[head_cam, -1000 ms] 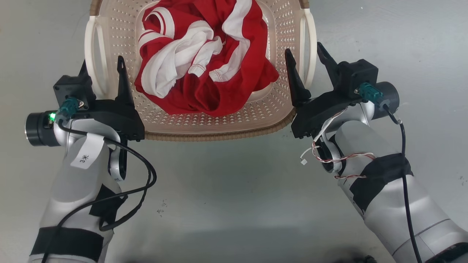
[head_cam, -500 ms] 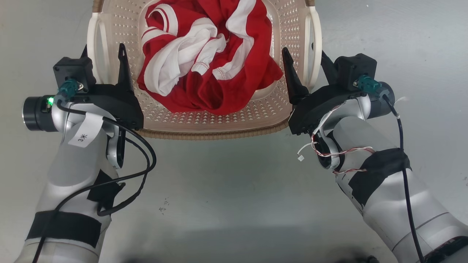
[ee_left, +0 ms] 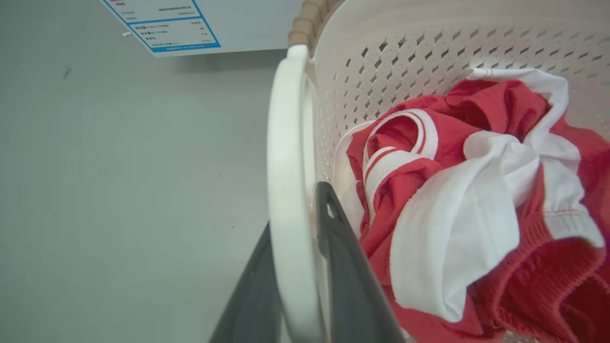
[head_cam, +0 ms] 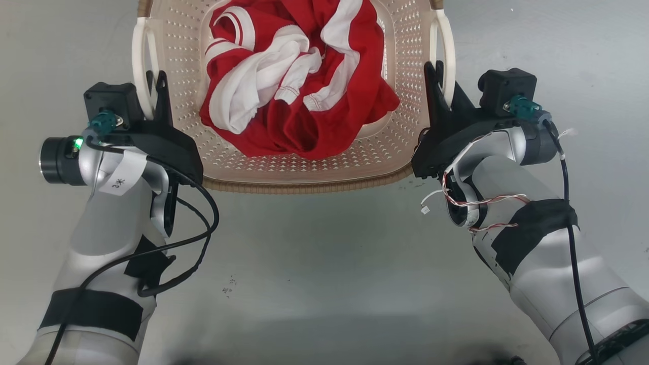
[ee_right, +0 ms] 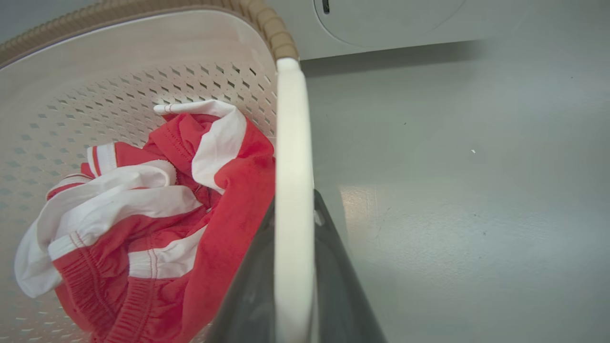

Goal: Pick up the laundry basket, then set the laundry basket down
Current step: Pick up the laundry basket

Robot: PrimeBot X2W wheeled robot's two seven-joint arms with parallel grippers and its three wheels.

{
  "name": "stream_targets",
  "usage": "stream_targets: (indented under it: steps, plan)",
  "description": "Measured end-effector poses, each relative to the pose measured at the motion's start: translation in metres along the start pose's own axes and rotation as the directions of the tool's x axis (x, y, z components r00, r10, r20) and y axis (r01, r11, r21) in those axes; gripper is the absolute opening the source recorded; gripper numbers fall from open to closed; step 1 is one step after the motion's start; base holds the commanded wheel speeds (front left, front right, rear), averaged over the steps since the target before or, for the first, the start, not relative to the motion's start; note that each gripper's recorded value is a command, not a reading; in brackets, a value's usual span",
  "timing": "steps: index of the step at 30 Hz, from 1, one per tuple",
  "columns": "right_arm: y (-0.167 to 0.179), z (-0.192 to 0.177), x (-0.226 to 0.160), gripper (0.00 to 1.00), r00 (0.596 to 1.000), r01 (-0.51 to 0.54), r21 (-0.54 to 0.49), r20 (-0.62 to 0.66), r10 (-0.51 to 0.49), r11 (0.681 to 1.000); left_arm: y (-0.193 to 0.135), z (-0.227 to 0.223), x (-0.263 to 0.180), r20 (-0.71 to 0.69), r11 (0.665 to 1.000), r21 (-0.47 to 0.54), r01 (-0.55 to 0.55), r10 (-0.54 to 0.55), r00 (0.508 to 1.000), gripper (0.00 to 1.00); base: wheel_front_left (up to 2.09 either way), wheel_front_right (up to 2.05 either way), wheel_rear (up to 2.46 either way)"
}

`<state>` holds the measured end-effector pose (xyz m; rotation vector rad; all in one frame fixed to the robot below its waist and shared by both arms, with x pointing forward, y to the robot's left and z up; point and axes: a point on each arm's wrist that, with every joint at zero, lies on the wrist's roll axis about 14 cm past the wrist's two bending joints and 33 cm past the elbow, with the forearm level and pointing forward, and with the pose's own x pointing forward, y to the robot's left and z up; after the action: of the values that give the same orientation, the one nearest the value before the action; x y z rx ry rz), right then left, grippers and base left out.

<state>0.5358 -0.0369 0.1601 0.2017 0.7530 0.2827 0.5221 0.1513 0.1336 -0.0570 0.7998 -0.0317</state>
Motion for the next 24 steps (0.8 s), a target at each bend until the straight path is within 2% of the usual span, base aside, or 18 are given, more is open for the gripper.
stream_targets:
  steps: [1,13,24]
  plan:
    - [0.000,0.000,0.000,0.00,1.000,0.003,0.006,-0.001,-0.003,1.000,-0.002,0.000,0.000,-0.002,1.000,-0.001,0.007,-0.007,1.000,0.00,0.00,0.00,0.00]
    - [-0.009,0.006,-0.011,0.00,0.999,0.037,0.005,-0.013,-0.037,0.999,-0.015,0.005,-0.008,-0.010,0.999,-0.003,0.036,-0.037,0.999,0.00,0.00,0.00,0.00]
    - [-0.012,0.009,-0.038,0.00,0.998,0.064,0.001,-0.025,-0.064,0.998,-0.028,0.012,-0.028,-0.016,0.998,-0.001,0.058,-0.058,0.998,0.00,0.00,0.00,0.00]
